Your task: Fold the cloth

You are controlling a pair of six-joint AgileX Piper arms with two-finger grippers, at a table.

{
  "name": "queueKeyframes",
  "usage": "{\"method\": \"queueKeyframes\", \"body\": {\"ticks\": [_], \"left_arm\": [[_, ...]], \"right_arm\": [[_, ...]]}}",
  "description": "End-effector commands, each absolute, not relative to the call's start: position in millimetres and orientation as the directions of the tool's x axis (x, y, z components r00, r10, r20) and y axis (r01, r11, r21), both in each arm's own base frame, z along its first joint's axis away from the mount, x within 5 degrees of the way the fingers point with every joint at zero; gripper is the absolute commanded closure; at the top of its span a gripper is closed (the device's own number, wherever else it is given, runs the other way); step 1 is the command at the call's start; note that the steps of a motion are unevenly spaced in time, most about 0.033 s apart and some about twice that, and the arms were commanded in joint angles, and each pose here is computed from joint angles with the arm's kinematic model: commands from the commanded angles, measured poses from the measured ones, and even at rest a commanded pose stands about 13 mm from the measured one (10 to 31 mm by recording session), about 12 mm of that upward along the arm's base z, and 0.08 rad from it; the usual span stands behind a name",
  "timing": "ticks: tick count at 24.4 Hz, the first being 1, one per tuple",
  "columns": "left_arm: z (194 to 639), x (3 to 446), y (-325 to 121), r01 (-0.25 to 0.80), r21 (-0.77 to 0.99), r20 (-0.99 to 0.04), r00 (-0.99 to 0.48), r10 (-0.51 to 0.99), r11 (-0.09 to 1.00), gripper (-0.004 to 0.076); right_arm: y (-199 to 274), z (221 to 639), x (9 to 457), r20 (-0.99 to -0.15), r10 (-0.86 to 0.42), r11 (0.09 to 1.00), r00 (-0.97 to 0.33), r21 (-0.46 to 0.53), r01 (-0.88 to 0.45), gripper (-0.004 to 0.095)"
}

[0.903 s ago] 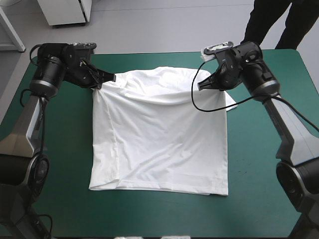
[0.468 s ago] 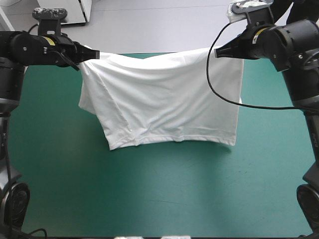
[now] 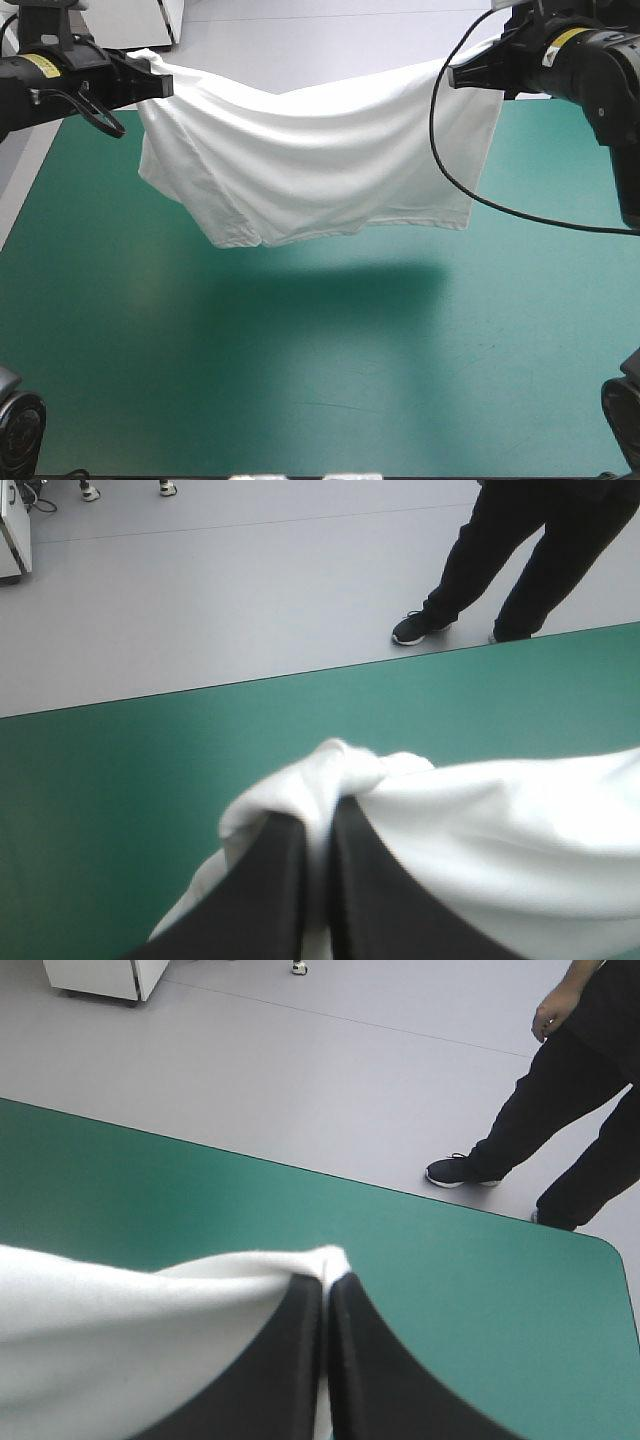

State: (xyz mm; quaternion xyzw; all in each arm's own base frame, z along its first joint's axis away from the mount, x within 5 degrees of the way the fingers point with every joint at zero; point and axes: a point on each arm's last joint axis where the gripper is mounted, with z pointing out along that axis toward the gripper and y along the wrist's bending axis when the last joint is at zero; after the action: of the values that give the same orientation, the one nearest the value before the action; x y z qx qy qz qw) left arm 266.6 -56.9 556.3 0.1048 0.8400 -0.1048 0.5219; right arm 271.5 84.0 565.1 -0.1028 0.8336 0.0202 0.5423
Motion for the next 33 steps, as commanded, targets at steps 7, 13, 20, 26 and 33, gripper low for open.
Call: {"method": "queueKeyframes", "body": {"ticks": [7, 13, 20, 26, 33], "left_arm": [[564.1, 319.9, -63.0, 0.271, -0.062, -0.988, -0.154, -0.020, 0.961, 0.0733], [556.7, 359.9, -66.6, 0.249, -0.064, -0.998, 0.006, -0.068, 0.966, 0.0733], [515.8, 395.3, -70.9, 0.230, -0.032, -0.989, -0.149, 0.003, 0.973, 0.0733], [418.4, 442.0, -75.9, 0.162, -0.078, -0.811, -0.584, 0.032, 0.984, 0.0733], [345.4, 412.6, -74.1, 0.095, -0.043, -0.693, -0.720, 0.039, 0.995, 0.0733]], "right_arm": [[93.0, 561.2, 330.8, -0.965, -0.205, 0.978, -0.167, -0.195, -0.074, 0.0925], [104.9, 550.4, 369.8, -0.971, -0.237, 0.971, -0.018, -0.237, -0.021, 0.0925], [95.5, 498.6, 403.4, -0.944, -0.115, 0.993, -0.309, -0.112, -0.029, 0.0925], [101.2, 411.9, 435.9, -0.703, -0.105, 0.993, -0.703, -0.038, -0.111, 0.0925], [108.9, 370.4, 439.4, -0.570, -0.112, 0.991, -0.814, 0.002, -0.137, 0.0925]]}}
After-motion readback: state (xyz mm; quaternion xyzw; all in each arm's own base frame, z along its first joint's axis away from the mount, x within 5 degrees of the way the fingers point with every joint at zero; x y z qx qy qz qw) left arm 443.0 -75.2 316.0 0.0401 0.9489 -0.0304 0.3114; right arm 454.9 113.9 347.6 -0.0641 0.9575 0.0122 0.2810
